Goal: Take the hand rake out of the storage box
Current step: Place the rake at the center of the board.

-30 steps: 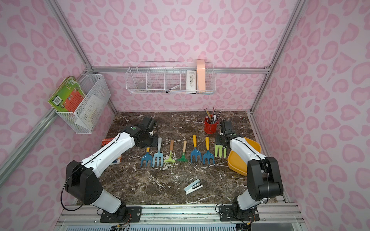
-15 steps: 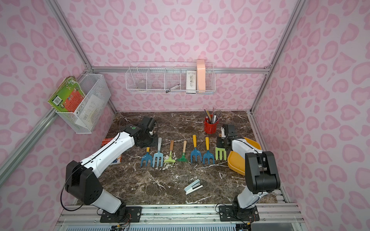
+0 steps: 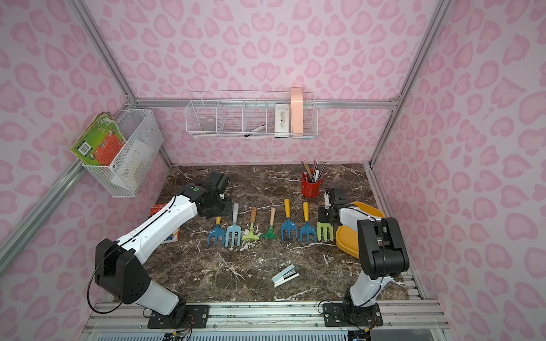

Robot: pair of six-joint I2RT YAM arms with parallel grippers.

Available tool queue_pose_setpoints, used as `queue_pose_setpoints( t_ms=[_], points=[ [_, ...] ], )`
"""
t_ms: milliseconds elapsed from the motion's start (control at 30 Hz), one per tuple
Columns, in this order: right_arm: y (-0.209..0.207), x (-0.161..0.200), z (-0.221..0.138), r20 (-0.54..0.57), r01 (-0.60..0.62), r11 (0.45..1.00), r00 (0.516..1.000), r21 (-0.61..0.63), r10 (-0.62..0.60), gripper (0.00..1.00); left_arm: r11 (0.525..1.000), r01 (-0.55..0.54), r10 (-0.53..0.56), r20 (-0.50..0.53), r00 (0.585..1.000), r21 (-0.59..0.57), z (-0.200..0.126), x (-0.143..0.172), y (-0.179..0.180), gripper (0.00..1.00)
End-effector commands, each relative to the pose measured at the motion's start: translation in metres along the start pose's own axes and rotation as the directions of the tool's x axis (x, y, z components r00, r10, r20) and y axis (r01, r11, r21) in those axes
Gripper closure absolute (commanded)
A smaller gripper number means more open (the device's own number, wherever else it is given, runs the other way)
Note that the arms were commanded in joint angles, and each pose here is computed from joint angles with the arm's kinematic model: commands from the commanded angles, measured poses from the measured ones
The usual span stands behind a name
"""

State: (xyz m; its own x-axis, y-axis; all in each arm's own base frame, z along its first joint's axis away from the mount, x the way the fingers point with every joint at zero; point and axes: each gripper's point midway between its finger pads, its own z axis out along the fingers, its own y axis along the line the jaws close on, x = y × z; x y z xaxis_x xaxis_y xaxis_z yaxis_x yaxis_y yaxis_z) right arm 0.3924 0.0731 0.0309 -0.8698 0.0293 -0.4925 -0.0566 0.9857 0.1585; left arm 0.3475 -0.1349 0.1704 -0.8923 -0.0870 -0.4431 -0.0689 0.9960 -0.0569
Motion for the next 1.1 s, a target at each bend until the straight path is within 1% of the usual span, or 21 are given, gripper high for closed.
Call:
queue_pose_setpoints(
  t_ms=[0, 167, 333, 467, 533, 600, 633, 667, 733, 767, 833, 900, 1000, 1067],
  points=[
    [0.001, -0.005, 0.003, 0.015, 0.012, 1.000, 1.000, -0.005, -0.012, 0.89, 1.000, -0.009, 0.009, 0.001, 1.000, -0.012, -0.001, -0.002, 0.002, 0.58],
    [0.003, -0.005, 0.003, 0.012, 0.008, 1.000, 1.000, -0.011, -0.007, 0.72, 1.000, -0.015, 0.015, 0.002, 1.000, -0.028, 0.000, -0.003, 0.004, 0.58],
    [0.004, -0.012, -0.003, 0.034, 0.006, 1.000, 0.999, -0.018, -0.006, 0.58, 0.999, -0.010, 0.010, 0.002, 1.000, -0.032, 0.000, -0.005, 0.006, 0.58],
    [0.001, -0.020, -0.013, 0.062, -0.002, 1.000, 0.998, -0.013, 0.003, 0.53, 0.999, -0.002, 0.003, 0.022, 1.000, -0.040, -0.001, -0.011, 0.013, 0.58],
    [0.000, -0.026, -0.022, 0.098, -0.008, 1.000, 0.995, -0.019, 0.010, 0.50, 0.999, 0.011, -0.010, 0.034, 0.999, -0.034, 0.000, -0.015, 0.018, 0.58],
    [-0.003, -0.036, -0.036, 0.160, -0.010, 1.000, 0.987, -0.018, 0.013, 0.46, 0.999, 0.031, -0.030, 0.056, 0.998, -0.011, 0.003, -0.020, 0.023, 0.58],
    [-0.005, -0.041, -0.043, 0.192, -0.011, 1.000, 0.981, -0.015, 0.013, 0.39, 0.999, 0.044, -0.044, 0.070, 0.997, -0.002, 0.005, -0.023, 0.026, 0.58],
    [-0.006, -0.044, -0.049, 0.221, -0.011, 1.000, 0.975, -0.017, 0.015, 0.29, 0.998, 0.057, -0.056, 0.082, 0.995, -0.001, 0.007, -0.025, 0.030, 0.57],
    [-0.008, -0.051, -0.060, 0.267, -0.016, 1.000, 0.963, -0.017, 0.020, 0.18, 0.997, 0.075, -0.073, 0.090, 0.993, -0.011, 0.010, -0.027, 0.039, 0.56],
    [-0.009, -0.054, -0.065, 0.285, -0.020, 1.000, 0.958, -0.005, 0.021, 0.16, 0.997, 0.082, -0.080, 0.090, 0.993, -0.015, 0.011, -0.027, 0.042, 0.56],
    [-0.018, -0.056, -0.072, 0.297, -0.053, 0.998, 0.954, 0.042, 0.038, 0.15, 0.996, 0.087, -0.084, 0.097, 0.992, -0.022, 0.011, -0.028, 0.047, 0.56],
    [-0.033, -0.053, -0.076, 0.299, -0.115, 0.990, 0.950, 0.086, 0.085, 0.17, 0.996, 0.086, -0.083, 0.105, 0.991, -0.031, 0.008, -0.030, 0.049, 0.56],
    [-0.060, -0.040, -0.077, 0.275, -0.229, 0.969, 0.941, 0.095, 0.196, 0.21, 0.996, 0.082, -0.078, 0.108, 0.991, -0.034, 0.004, -0.031, 0.050, 0.56],
    [-0.074, -0.031, -0.074, 0.256, -0.271, 0.958, 0.936, 0.093, 0.240, 0.24, 0.996, 0.081, -0.078, 0.110, 0.991, -0.028, 0.003, -0.030, 0.049, 0.56]
  ],
)
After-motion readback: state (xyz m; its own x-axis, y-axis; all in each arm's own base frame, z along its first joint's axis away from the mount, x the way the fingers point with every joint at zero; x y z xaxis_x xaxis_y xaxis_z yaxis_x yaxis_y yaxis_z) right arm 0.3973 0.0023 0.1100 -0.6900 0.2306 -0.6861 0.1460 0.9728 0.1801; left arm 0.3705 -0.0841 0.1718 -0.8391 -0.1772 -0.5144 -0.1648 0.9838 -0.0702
